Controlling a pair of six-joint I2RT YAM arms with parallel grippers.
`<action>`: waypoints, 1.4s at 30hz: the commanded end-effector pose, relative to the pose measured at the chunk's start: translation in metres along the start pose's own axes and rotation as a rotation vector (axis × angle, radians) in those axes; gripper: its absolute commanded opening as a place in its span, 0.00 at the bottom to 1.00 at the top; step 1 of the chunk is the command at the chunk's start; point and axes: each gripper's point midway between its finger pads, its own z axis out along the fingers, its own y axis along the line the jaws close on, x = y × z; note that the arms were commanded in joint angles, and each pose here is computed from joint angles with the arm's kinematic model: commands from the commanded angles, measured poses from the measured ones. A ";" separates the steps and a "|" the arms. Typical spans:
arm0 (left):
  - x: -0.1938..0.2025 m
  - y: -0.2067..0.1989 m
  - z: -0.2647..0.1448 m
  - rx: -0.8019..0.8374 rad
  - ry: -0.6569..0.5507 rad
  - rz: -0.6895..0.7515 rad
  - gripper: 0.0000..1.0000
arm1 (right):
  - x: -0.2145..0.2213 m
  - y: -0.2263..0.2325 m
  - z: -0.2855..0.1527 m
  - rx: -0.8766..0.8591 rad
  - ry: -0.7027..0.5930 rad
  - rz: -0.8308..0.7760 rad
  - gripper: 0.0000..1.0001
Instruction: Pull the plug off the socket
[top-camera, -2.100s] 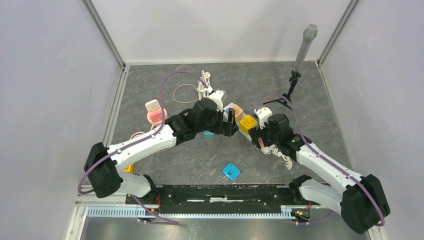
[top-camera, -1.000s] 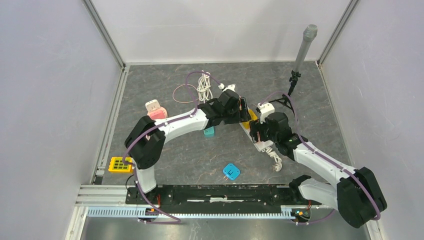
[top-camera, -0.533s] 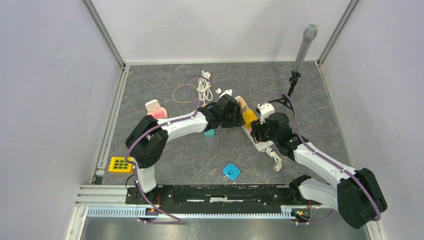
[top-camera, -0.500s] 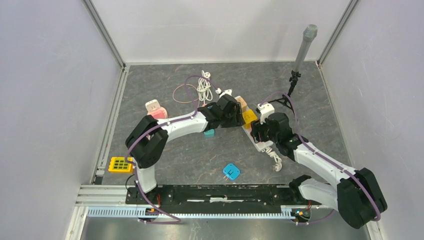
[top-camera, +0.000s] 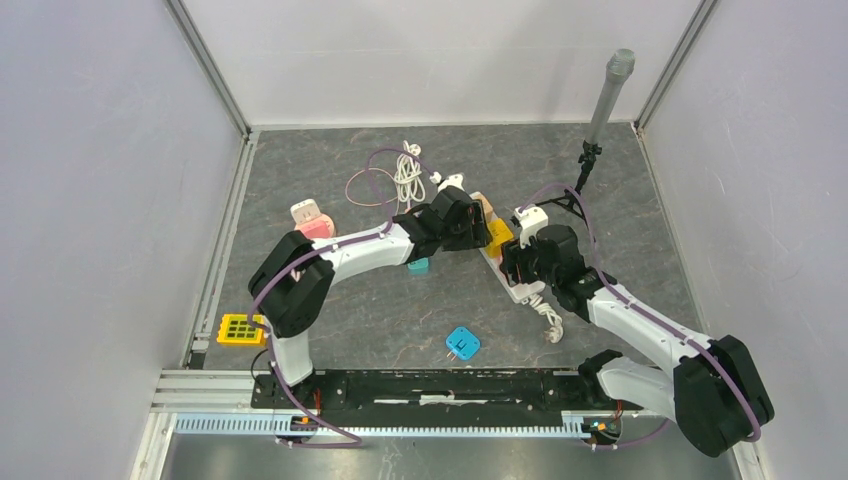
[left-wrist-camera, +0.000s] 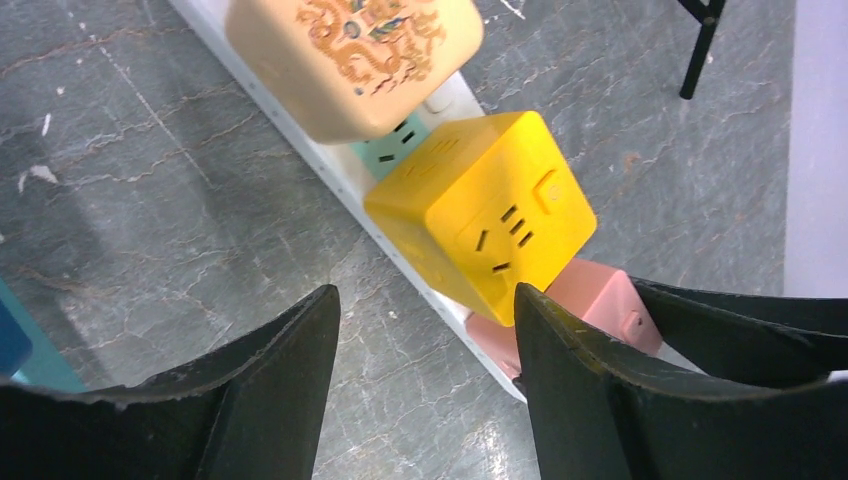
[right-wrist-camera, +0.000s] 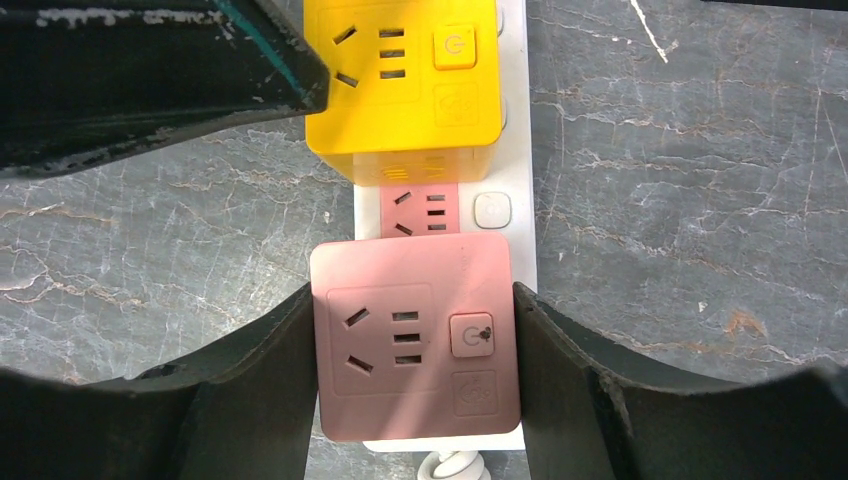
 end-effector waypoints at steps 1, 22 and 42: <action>-0.027 -0.027 -0.006 0.102 -0.073 -0.004 0.72 | -0.031 0.019 0.000 -0.095 -0.102 0.014 0.27; 0.058 0.071 0.020 -0.151 0.111 0.085 0.53 | -0.083 0.024 -0.011 -0.101 -0.172 0.067 0.00; 0.052 0.054 0.010 -0.074 0.123 0.119 0.52 | -0.094 -0.048 -0.066 0.309 -0.209 0.001 0.00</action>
